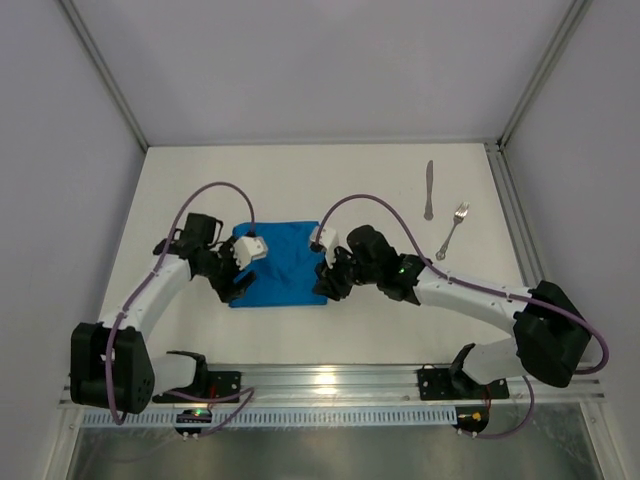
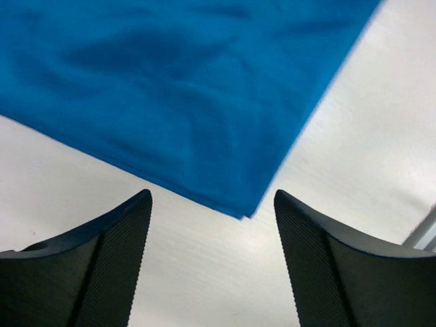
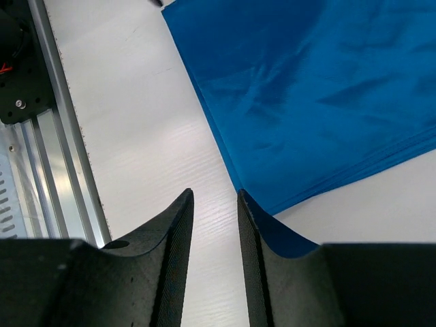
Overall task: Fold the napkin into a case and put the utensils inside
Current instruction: Smooth out the lower triangle-folded napkin at the center of the board, then pick up the lower triangle-folded napkin from the center of the board.
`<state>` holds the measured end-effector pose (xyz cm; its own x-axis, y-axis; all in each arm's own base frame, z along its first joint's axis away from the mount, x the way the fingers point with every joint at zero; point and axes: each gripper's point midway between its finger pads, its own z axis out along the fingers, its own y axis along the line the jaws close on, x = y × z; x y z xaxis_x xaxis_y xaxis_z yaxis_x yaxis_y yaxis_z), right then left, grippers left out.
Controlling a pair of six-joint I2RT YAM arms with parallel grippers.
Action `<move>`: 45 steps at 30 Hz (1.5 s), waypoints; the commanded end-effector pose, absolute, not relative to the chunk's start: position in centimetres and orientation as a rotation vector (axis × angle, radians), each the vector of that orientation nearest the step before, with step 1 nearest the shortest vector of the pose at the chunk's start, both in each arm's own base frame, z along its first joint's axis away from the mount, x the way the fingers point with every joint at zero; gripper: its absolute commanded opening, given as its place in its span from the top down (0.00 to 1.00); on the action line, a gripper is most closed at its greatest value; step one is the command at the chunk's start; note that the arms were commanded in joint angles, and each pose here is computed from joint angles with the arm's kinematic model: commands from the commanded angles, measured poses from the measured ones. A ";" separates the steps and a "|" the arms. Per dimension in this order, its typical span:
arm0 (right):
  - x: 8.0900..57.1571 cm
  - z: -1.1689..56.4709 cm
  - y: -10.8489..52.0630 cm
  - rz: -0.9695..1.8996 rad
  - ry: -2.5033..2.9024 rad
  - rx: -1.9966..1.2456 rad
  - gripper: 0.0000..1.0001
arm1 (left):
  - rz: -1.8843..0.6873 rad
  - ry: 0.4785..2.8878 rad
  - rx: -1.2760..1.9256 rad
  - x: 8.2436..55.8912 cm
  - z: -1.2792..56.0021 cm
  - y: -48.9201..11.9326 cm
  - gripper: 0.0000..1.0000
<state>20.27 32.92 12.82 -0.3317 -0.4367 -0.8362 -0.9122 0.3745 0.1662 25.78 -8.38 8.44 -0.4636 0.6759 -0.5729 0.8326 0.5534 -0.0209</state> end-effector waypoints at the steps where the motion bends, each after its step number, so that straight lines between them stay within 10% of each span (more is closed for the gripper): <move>1: 20.8 14.4 33.6 0.886 1.846 -1.200 0.63 | -0.288 2.182 1.661 21.6 5.5 -6.3 0.23; 9: 21.3 14.1 33.6 0.888 1.862 -1.186 0.62 | -0.137 2.110 1.775 22.0 3.5 -6.1 0.22; 17: 26.9 14.5 33.3 1.025 2.014 -0.777 0.70 | -0.357 2.292 0.975 30.1 10.3 -8.4 0.44; 25: 32.3 10.8 35.1 0.961 2.144 -0.607 0.91 | -0.436 2.442 0.518 38.4 8.6 -6.9 0.26; 36: 34.4 7.3 36.0 0.993 2.218 -0.496 0.96 | -0.547 2.569 0.374 42.7 3.6 -5.8 0.28; 45: 34.5 5.9 35.6 1.008 2.246 -0.479 0.96 | -0.523 2.609 0.394 42.4 1.8 -5.3 0.63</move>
